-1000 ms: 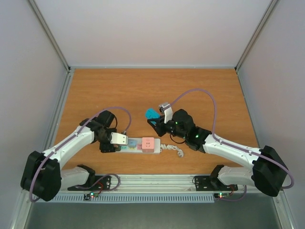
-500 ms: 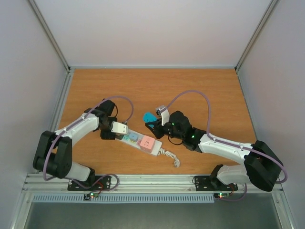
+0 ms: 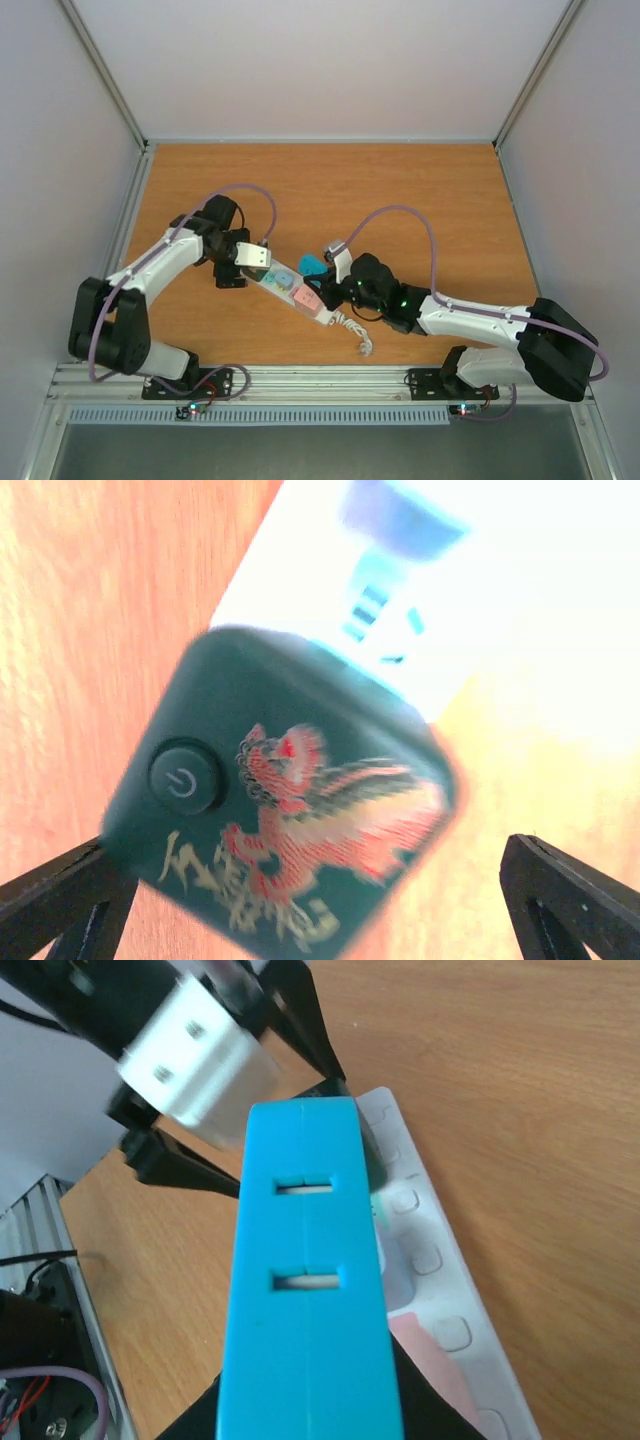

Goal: Insert the plug

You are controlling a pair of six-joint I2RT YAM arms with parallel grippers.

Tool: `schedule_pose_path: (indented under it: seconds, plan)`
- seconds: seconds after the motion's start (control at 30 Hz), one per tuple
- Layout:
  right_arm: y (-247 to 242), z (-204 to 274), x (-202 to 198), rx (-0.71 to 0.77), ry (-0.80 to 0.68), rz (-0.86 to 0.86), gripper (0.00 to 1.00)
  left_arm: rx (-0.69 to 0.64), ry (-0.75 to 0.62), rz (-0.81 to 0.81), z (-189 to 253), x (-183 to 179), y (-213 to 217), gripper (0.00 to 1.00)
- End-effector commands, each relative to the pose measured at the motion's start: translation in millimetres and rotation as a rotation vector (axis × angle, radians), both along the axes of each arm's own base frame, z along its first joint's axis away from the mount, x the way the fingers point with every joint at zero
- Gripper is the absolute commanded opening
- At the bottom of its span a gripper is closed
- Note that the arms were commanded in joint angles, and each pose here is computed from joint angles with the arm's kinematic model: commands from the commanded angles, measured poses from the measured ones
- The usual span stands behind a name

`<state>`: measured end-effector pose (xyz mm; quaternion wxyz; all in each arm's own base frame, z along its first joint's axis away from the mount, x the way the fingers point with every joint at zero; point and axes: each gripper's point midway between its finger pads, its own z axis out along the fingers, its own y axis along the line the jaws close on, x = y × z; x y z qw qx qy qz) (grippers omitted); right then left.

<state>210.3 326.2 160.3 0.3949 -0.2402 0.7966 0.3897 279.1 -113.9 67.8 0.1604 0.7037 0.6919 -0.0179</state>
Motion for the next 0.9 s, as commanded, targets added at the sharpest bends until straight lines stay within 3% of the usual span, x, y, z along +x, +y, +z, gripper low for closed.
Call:
schedule_pose_path:
  seconds: [0.0, 0.27, 0.67, 0.87]
  plan:
    - [4, 3, 0, -0.028, -0.108, -0.064, 0.01, -0.237, 0.063, -0.08, 55, -36, -34, 1.0]
    - [10, -13, -8, -0.065, -0.126, -0.057, 0.01, -0.475, 0.212, -0.112, 91, -39, -82, 0.94]
    - [7, -15, -23, -0.051, -0.207, -0.019, 0.01, -0.537, 0.361, -0.23, 87, -56, -126, 0.8]
    - [10, -16, -21, -0.065, -0.254, -0.023, 0.01, -0.56, 0.436, -0.263, 79, -62, -132, 0.65]
